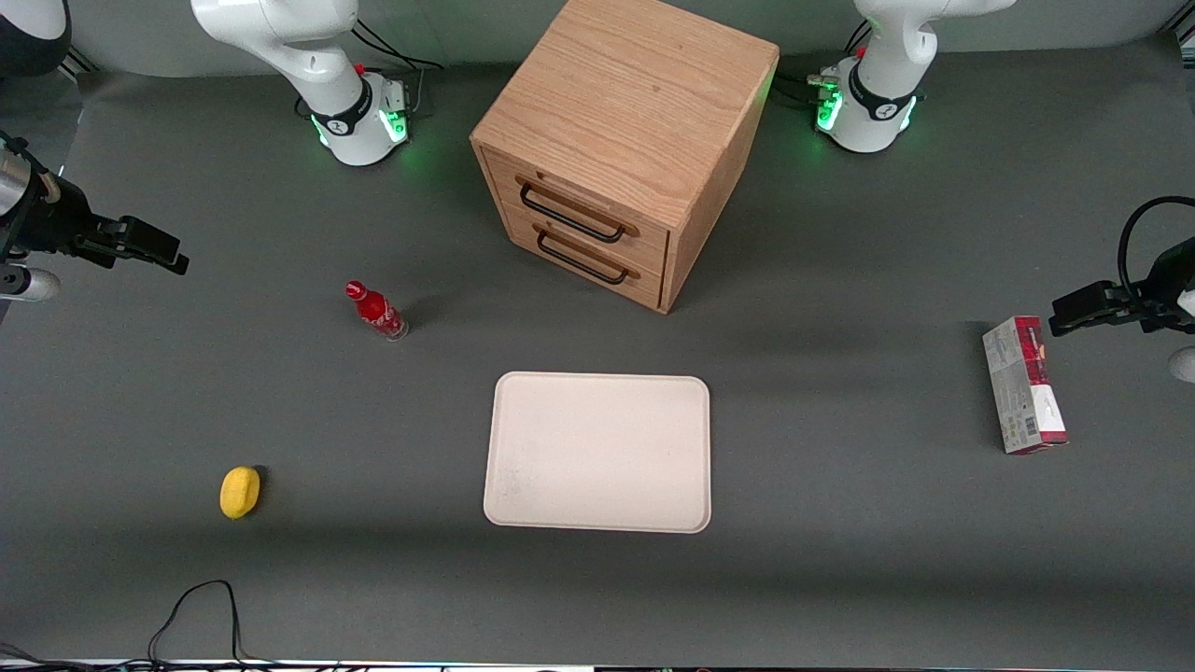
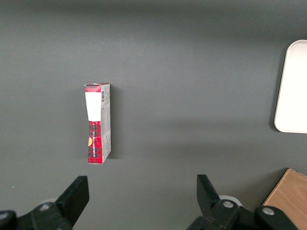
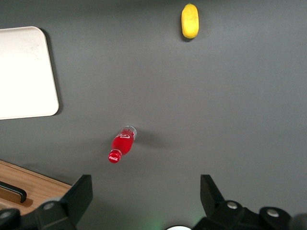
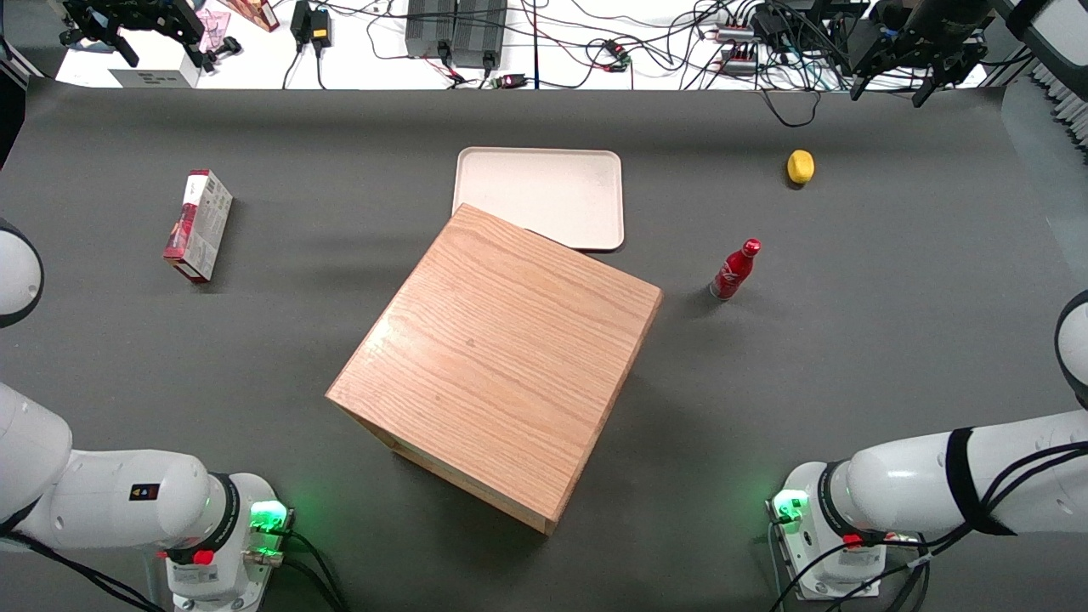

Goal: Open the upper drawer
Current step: 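Move the right gripper to the upper drawer's black handle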

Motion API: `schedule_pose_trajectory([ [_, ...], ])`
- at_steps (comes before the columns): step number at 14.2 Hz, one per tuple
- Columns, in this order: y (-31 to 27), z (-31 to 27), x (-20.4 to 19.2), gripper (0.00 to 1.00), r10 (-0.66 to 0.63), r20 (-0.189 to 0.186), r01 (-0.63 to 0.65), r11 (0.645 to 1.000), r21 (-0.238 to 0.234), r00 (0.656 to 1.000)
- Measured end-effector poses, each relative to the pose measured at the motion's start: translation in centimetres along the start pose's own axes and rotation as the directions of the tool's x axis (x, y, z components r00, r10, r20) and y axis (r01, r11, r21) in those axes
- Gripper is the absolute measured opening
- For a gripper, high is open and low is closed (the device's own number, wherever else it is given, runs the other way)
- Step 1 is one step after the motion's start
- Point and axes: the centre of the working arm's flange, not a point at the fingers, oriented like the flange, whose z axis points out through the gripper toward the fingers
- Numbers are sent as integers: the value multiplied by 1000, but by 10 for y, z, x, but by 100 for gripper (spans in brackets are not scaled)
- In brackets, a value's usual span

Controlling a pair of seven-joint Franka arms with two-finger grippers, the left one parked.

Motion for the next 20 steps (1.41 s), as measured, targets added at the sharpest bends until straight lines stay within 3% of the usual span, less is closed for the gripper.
schedule_pose_trajectory([
  [7,-11,1,2,100,-21,2,21,1000,-1,1000],
  [12,-130,22,-9,100,-242,53,242,970,1,969],
  [17,-259,33,-65,100,-489,72,489,872,14,869],
  [18,-280,35,-77,100,-543,73,543,840,23,837],
  [20,-322,38,-102,100,-676,72,674,736,53,733],
])
